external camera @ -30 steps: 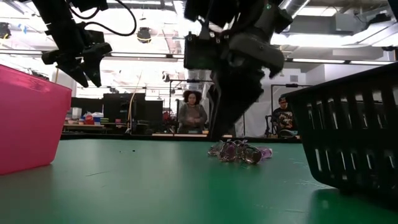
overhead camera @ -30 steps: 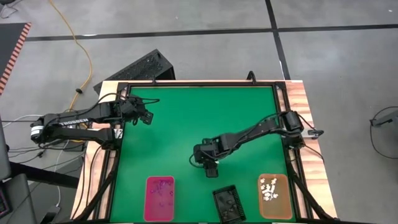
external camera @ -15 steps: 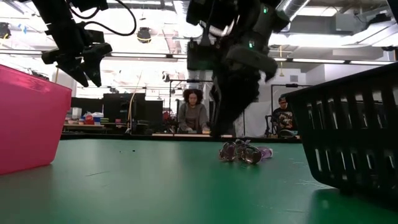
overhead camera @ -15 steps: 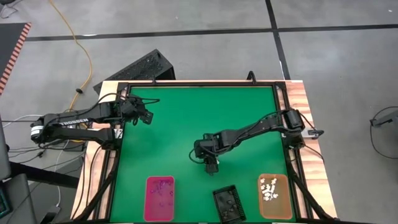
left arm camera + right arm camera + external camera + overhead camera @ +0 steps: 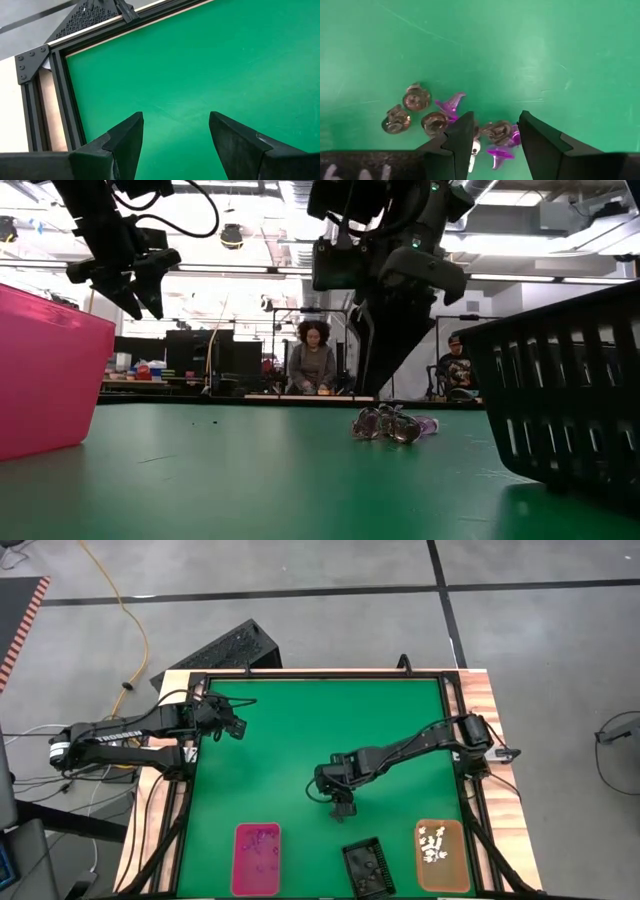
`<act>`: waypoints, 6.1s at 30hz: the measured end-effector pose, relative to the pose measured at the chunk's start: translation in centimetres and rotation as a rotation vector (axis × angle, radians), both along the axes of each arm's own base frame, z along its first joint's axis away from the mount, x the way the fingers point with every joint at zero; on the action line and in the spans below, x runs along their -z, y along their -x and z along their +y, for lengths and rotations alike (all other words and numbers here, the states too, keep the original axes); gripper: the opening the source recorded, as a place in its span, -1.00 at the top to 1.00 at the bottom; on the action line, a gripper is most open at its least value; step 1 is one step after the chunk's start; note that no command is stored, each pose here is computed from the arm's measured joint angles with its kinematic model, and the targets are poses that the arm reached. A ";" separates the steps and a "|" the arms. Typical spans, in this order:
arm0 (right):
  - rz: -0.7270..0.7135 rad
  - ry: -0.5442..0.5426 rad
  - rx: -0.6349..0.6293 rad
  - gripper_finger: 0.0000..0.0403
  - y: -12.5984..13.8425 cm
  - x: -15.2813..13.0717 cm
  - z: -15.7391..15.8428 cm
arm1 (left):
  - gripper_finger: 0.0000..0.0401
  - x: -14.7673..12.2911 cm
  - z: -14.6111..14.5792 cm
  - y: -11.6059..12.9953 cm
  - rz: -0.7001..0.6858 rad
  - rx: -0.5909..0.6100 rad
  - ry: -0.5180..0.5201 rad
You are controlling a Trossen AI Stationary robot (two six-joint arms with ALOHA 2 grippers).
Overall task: Sort Halloween decoration
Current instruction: Put the black skull toy into the black organizing bin
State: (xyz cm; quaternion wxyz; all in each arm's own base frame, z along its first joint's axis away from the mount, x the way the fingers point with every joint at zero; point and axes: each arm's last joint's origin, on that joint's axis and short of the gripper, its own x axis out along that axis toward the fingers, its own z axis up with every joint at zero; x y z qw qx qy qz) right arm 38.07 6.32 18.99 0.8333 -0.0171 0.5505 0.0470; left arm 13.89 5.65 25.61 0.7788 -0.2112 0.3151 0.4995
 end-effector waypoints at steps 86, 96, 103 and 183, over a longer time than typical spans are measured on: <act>0.033 -0.114 -0.099 0.23 6.7 -5.3 17.3 | -0.09 0.0 0.0 0.0 -0.033 -0.029 0.023; 0.022 -0.089 -0.090 -0.15 5.1 -5.3 15.0 | -0.09 0.1 -0.1 0.0 -0.037 -0.013 0.045; -0.029 0.052 -0.077 -0.07 2.2 -5.3 9.5 | -0.09 0.1 -0.1 0.0 -0.029 -0.015 0.042; 0.119 -0.207 -0.078 0.26 7.2 -5.8 18.3 | -0.09 0.1 -0.1 0.1 -0.022 -0.030 0.037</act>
